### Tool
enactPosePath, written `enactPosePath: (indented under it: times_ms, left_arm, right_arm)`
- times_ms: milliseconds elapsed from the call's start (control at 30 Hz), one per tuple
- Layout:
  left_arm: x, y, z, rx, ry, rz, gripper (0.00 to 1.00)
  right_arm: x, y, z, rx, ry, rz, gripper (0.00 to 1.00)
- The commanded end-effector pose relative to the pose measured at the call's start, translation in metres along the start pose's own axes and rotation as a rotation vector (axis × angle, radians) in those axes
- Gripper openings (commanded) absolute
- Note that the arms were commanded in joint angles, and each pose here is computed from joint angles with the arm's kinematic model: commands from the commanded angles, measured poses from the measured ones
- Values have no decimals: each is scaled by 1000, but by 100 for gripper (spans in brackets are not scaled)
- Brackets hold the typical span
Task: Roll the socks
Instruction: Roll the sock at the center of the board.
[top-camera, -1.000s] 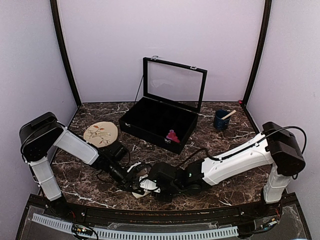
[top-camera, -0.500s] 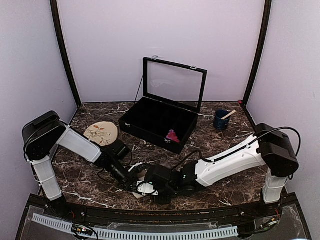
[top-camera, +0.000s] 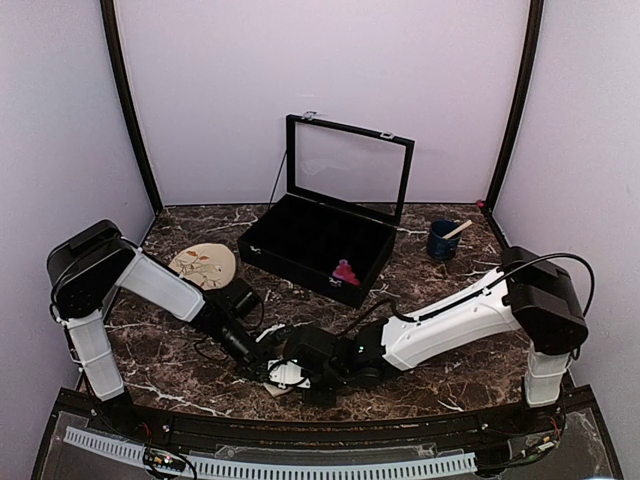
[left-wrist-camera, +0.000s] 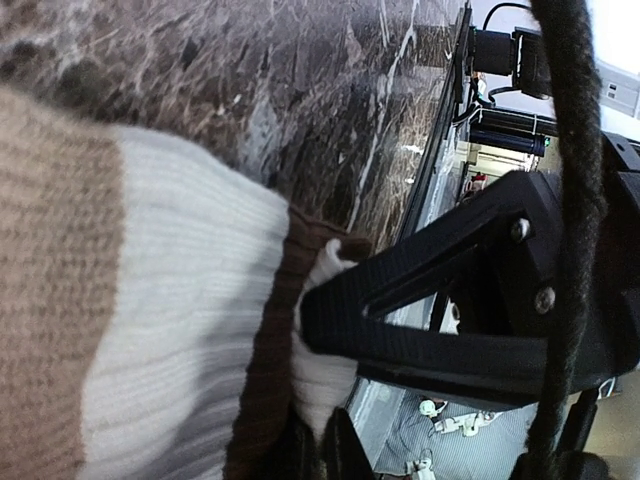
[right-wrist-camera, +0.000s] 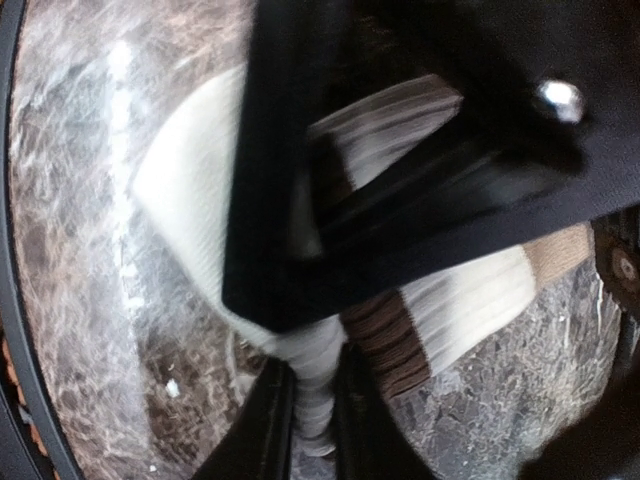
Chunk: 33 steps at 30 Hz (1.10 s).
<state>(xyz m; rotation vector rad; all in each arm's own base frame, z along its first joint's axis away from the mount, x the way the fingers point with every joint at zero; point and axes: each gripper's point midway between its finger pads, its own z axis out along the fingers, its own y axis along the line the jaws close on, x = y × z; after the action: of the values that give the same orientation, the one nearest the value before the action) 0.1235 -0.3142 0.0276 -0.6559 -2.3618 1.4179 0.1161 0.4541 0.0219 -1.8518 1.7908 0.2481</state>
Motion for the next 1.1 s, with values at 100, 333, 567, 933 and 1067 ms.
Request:
enactPosePath:
  times_ms: [100,333,567,933,1067]
  left_arm:
    - [-4,0,-6,0,-6,0,4]
    - [-22,11,-29,-120,-138,-8,34]
    - [-41,3,-57,-221,-336,30,42]
    - [-33,16,-116,-449,-705,30,44]
    - [-19,20,-138,-523,-844,26,43]
  right_arm:
    - [16,8,11,-95,62,42,0]
    - [22,13,7,-167,93,97,0]
    - [21,16,2,-249,113,159,0]
    - [6,17,-4,-411,169,260,0]
    - [1,13,-4,-481,191,323,0]
